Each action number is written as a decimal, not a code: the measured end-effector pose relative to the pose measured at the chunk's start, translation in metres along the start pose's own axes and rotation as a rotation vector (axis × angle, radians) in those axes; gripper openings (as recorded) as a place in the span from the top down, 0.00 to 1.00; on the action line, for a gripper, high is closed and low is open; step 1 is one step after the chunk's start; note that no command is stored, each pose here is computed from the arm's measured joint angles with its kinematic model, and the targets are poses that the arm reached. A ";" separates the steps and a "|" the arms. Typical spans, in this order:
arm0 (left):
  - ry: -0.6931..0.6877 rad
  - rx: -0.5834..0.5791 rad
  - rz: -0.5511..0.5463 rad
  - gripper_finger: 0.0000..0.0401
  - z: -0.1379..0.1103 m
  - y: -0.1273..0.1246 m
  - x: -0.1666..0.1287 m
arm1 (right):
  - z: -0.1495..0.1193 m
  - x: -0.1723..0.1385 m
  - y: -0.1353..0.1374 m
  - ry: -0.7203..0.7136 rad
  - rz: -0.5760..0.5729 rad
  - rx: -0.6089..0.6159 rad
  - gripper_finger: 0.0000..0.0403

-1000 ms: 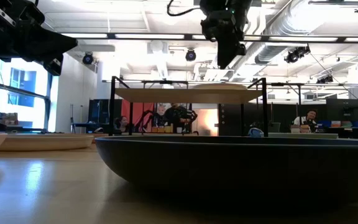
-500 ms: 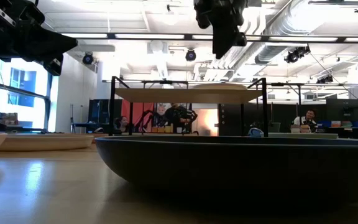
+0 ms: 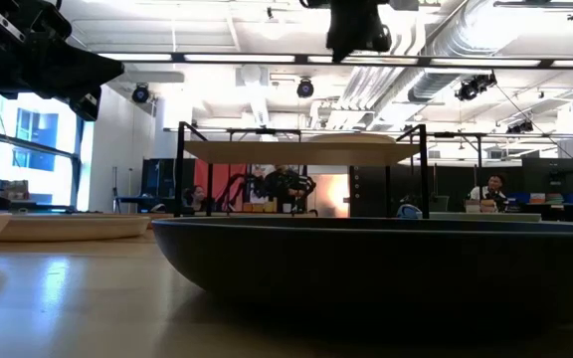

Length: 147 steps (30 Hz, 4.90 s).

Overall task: Place and stack plates onto a shelf
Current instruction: Stack the light brown plate on top of the other white plate on the shelf

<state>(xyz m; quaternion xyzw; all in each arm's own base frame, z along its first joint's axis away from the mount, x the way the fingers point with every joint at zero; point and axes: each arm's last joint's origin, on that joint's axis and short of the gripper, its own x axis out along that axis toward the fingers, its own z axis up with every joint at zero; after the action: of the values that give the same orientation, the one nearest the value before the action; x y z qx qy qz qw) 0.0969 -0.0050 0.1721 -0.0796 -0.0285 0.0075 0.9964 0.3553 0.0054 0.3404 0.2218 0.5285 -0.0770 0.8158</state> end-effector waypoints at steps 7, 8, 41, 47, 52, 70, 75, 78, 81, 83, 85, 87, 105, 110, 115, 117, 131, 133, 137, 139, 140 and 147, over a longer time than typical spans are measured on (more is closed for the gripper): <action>0.000 0.000 0.000 1.00 0.000 0.000 0.000 | -0.002 0.001 0.022 -0.070 0.052 0.003 0.81; 0.000 0.000 0.000 1.00 0.000 0.000 0.000 | -0.003 0.002 0.024 -0.075 0.048 0.013 0.81; -0.029 -0.074 0.021 1.00 0.002 0.000 0.000 | -0.008 0.002 0.042 -0.132 0.056 0.025 0.81; -0.028 -0.082 0.021 1.00 0.002 0.000 0.000 | -0.007 0.002 0.044 -0.119 0.102 0.047 0.81; -0.025 -0.082 0.021 1.00 0.002 0.000 0.000 | -0.008 0.006 0.042 -0.119 0.056 0.074 0.81; -0.144 -0.067 -0.028 1.00 0.014 -0.002 -0.001 | -0.003 0.009 0.043 -0.170 0.050 0.180 0.81; -0.129 -0.066 -0.026 1.00 0.012 -0.002 -0.001 | 0.006 0.006 0.048 -0.285 0.070 0.167 0.81; -0.124 -0.065 -0.026 1.00 0.012 -0.002 -0.001 | 0.013 0.004 0.051 -0.374 0.095 0.127 0.81; -0.124 -0.066 -0.026 1.00 0.012 -0.002 -0.001 | 0.020 0.000 0.055 -0.458 0.126 0.078 0.81; -0.117 -0.065 -0.025 1.00 0.011 -0.002 -0.001 | 0.024 -0.002 0.058 -0.505 0.147 0.038 0.81; -0.098 -0.075 -0.021 1.00 0.010 -0.001 0.000 | 0.027 -0.004 0.060 -0.546 0.166 0.009 0.81; -0.081 -0.098 -0.010 1.00 0.008 -0.001 0.000 | 0.030 -0.006 0.062 -0.580 0.184 -0.011 0.81; 0.030 -0.100 0.050 1.00 0.029 -0.003 -0.005 | 0.034 -0.010 0.065 -0.630 0.211 -0.040 0.81; 0.081 -0.094 0.062 1.00 0.041 -0.005 -0.003 | 0.036 -0.012 0.066 -0.664 0.218 -0.067 0.81; 0.155 -0.085 0.081 1.00 0.056 -0.008 0.003 | 0.036 -0.018 0.063 -0.675 0.213 -0.061 0.81; 0.181 -0.081 0.089 1.00 0.062 -0.009 0.006 | 0.036 -0.023 0.062 -0.691 0.211 -0.069 0.81; 0.282 -0.144 0.083 0.99 0.093 -0.017 0.032 | 0.026 -0.059 0.057 -0.741 0.227 -0.100 0.81; 0.303 -0.175 0.053 0.97 0.094 -0.019 0.036 | 0.024 -0.065 0.056 -0.751 0.227 -0.109 0.81; 0.353 -0.210 0.006 0.89 0.089 -0.021 0.045 | 0.020 -0.075 0.055 -0.764 0.222 -0.137 0.81; 0.368 -0.245 0.000 0.84 0.087 -0.021 0.049 | 0.018 -0.079 0.053 -0.760 0.216 -0.145 0.81; 0.382 -0.260 0.001 0.82 0.086 -0.022 0.050 | 0.016 -0.082 0.053 -0.761 0.218 -0.146 0.81; 0.463 -0.368 0.049 0.72 0.074 -0.021 0.062 | 0.001 -0.102 0.044 -0.723 0.191 -0.145 0.81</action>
<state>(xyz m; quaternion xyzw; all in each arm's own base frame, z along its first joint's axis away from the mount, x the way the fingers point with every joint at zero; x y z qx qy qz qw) 0.1551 -0.0128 0.2519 -0.2590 0.2004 0.0078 0.9448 0.3280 0.0333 0.4447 0.1701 0.1874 -0.0361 0.9668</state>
